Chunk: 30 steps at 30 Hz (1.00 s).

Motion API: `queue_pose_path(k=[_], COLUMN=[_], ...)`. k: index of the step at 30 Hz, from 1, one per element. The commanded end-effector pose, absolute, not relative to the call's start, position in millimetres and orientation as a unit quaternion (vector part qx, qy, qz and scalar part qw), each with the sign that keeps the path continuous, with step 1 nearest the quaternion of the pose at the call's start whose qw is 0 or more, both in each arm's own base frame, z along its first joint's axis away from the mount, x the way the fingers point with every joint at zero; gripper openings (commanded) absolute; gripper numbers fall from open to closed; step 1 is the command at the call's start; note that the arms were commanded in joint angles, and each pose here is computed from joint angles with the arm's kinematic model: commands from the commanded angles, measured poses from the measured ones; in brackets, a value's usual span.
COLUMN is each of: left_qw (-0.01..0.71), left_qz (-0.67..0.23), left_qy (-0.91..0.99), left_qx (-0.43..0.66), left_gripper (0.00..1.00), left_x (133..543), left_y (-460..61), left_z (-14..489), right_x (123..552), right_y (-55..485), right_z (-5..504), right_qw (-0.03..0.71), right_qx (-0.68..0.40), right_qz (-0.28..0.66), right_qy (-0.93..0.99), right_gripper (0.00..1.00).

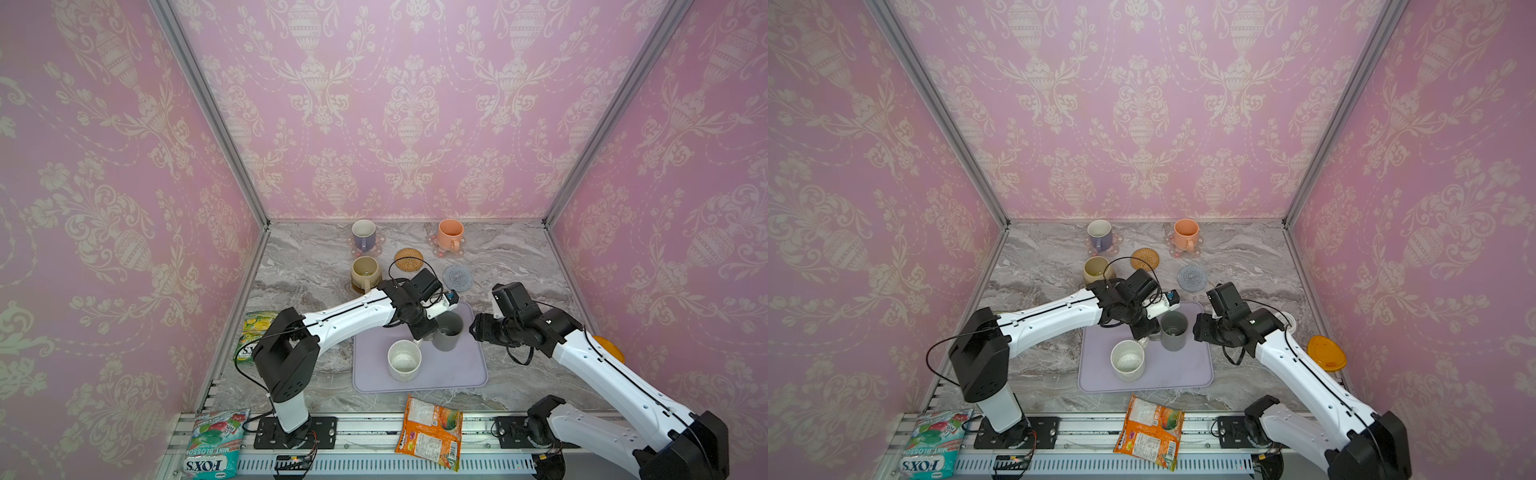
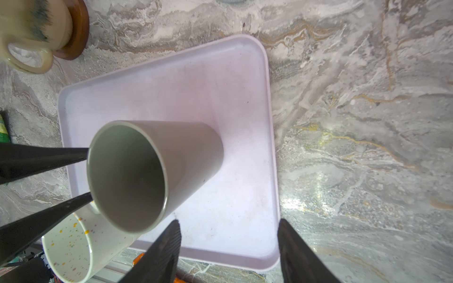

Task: Place cups on coasters
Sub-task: Move the cup to the tray, then rotate the cup on the tray.

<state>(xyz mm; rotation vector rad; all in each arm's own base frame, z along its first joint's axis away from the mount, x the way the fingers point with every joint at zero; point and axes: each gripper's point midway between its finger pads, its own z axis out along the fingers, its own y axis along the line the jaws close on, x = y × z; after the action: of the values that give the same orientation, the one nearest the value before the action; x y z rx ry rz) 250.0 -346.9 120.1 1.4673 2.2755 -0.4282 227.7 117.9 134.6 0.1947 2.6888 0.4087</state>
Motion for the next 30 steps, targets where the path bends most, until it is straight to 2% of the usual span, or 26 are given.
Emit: queue_pose_path(k=[1,8,12,15,30], left_qw=[0.185,0.145,0.126,0.131,0.151], left_qz=[-0.174,-0.203,-0.206,-0.214,-0.167], left_qy=[0.832,0.845,0.855,0.856,0.885], left_qx=[0.493,0.472,0.459,0.451,0.407], left_gripper=[0.36,0.32,0.21,0.17,0.17], left_x=[240,214,207,208,254], left_y=[-340,-336,-332,-334,-340], left_z=[130,128,121,119,105], right_x=[239,260,271,280,291], right_y=[115,122,125,129,118], right_z=[150,160,160,164,169], right_qw=[0.227,0.241,0.246,0.251,0.262], right_qx=[0.057,0.046,0.045,0.045,0.056], right_qz=[0.139,0.14,0.142,0.149,0.142], right_qy=[0.962,0.959,0.958,0.955,0.953], right_gripper=[0.64,0.64,0.64,0.64,0.65])
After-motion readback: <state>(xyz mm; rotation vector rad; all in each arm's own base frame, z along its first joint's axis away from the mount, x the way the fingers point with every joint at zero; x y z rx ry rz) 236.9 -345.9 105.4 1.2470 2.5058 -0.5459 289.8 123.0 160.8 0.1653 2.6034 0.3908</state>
